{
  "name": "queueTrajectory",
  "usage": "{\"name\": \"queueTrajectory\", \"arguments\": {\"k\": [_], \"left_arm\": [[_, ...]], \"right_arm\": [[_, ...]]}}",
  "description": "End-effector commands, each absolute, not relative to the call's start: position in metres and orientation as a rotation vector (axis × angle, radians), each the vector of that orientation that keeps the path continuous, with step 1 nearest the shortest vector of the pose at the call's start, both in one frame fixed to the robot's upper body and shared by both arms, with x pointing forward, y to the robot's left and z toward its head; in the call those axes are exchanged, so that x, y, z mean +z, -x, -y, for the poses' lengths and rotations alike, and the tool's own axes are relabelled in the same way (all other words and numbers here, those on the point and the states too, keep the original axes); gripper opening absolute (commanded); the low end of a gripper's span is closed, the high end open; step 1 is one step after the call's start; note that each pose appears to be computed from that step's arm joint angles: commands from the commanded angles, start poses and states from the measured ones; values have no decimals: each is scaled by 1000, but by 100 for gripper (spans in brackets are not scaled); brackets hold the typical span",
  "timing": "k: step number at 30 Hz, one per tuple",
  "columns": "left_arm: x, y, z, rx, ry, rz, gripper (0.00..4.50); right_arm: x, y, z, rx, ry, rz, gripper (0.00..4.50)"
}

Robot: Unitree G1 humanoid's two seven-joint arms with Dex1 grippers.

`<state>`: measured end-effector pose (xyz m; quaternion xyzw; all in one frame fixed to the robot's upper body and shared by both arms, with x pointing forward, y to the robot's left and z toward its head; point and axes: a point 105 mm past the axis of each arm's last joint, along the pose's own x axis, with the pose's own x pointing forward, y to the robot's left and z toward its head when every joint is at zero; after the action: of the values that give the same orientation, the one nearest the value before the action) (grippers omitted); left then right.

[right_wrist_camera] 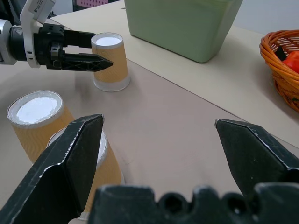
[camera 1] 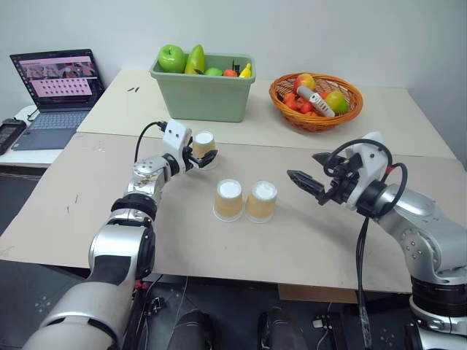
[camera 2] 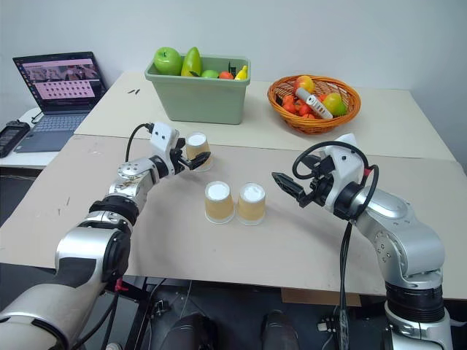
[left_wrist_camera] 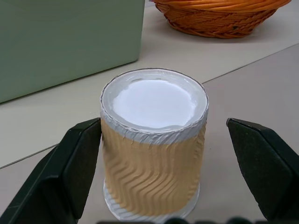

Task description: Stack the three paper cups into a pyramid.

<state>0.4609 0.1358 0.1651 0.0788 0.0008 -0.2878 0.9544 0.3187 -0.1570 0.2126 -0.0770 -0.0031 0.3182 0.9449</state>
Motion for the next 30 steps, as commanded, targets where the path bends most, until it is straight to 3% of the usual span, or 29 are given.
{"name": "queueTrajectory", "arguments": {"k": [1, 5, 8, 13, 23, 30], "left_arm": [[189, -466, -136, -559, -177, 71, 450], [190, -467, -138, -540, -172, 74, 450], [189, -467, -139, -535, -172, 73, 392], [187, -466, -138, -534, -171, 73, 234], [198, -466, -137, -532, -159, 125, 234], [253, -459, -128, -625, -58, 313, 234]], "right_arm": [[228, -317, 160, 624, 181, 79, 446], [227, -318, 160, 623, 180, 77, 446], [227, -318, 160, 623, 180, 76, 450], [226, -318, 160, 622, 179, 73, 450], [221, -319, 160, 620, 173, 62, 450], [215, -320, 159, 621, 170, 50, 450]]}}
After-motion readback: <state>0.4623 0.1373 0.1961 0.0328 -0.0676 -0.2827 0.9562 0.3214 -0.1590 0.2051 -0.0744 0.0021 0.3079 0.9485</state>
